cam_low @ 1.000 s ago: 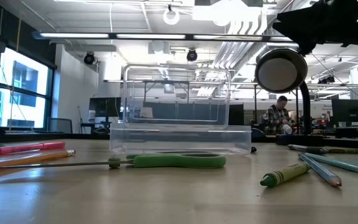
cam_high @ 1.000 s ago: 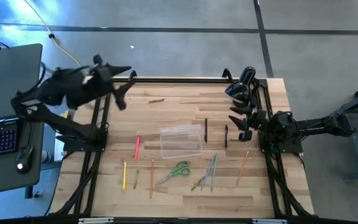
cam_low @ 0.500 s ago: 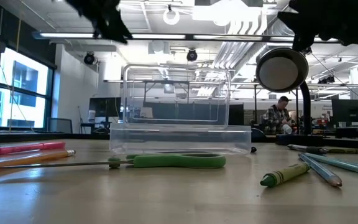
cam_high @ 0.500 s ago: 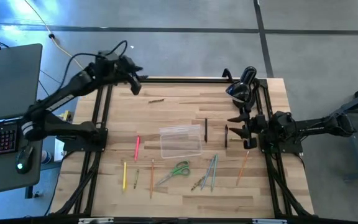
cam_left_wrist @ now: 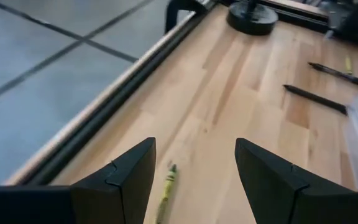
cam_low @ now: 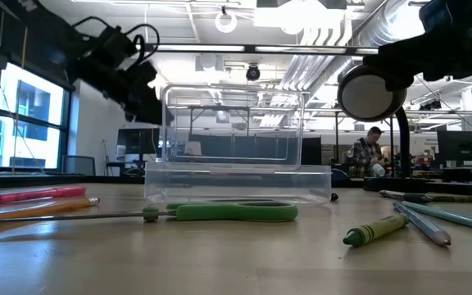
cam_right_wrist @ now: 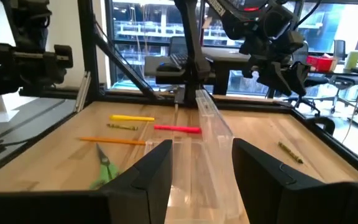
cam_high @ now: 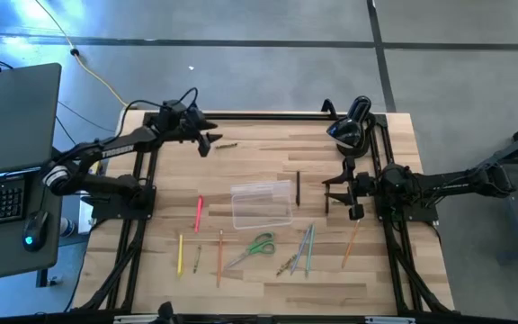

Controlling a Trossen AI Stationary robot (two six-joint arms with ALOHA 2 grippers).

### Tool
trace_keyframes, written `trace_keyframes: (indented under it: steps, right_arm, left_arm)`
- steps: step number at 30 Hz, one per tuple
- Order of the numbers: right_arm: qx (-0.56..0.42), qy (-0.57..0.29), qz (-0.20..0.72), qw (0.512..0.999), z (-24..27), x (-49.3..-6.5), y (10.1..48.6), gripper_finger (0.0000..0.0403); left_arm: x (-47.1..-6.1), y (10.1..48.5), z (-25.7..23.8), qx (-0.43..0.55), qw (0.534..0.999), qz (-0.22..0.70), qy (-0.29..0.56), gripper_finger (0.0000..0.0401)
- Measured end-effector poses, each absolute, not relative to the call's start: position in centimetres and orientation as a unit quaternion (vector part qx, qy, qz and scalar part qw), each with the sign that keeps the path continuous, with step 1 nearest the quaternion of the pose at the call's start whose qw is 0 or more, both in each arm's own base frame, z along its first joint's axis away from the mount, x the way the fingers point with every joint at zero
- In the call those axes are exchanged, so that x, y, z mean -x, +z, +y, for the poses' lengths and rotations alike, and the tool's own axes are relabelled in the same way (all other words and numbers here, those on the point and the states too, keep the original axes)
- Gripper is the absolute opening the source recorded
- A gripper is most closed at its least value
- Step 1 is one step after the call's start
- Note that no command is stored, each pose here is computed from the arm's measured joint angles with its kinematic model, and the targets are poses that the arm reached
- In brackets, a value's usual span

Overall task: Pick & place school supplies into a supply box
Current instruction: Put the green crayon into the supply box

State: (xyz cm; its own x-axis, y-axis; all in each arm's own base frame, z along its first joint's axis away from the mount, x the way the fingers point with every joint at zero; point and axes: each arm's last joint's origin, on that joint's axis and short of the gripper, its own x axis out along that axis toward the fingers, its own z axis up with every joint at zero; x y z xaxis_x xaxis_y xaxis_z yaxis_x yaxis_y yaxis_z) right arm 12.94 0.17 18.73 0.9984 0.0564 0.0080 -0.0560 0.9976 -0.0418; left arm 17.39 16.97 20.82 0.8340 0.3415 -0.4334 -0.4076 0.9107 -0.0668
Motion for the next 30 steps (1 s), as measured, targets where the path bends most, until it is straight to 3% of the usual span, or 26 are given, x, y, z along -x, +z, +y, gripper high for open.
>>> trace_keyframes:
  steps: [19,30]
  right_arm:
    - [0.000,-0.001,-0.004,1.000,0.0,-12.9,18.7,0.0146]
    - [0.000,-0.002,-0.004,1.000,0.0,-12.9,18.7,0.0146]
  left_arm:
    - [-19.7,12.9,19.2,0.129,0.942,0.260,0.166,0.0250]
    - [-19.9,11.6,19.5,0.110,0.942,0.272,0.163,0.0250]
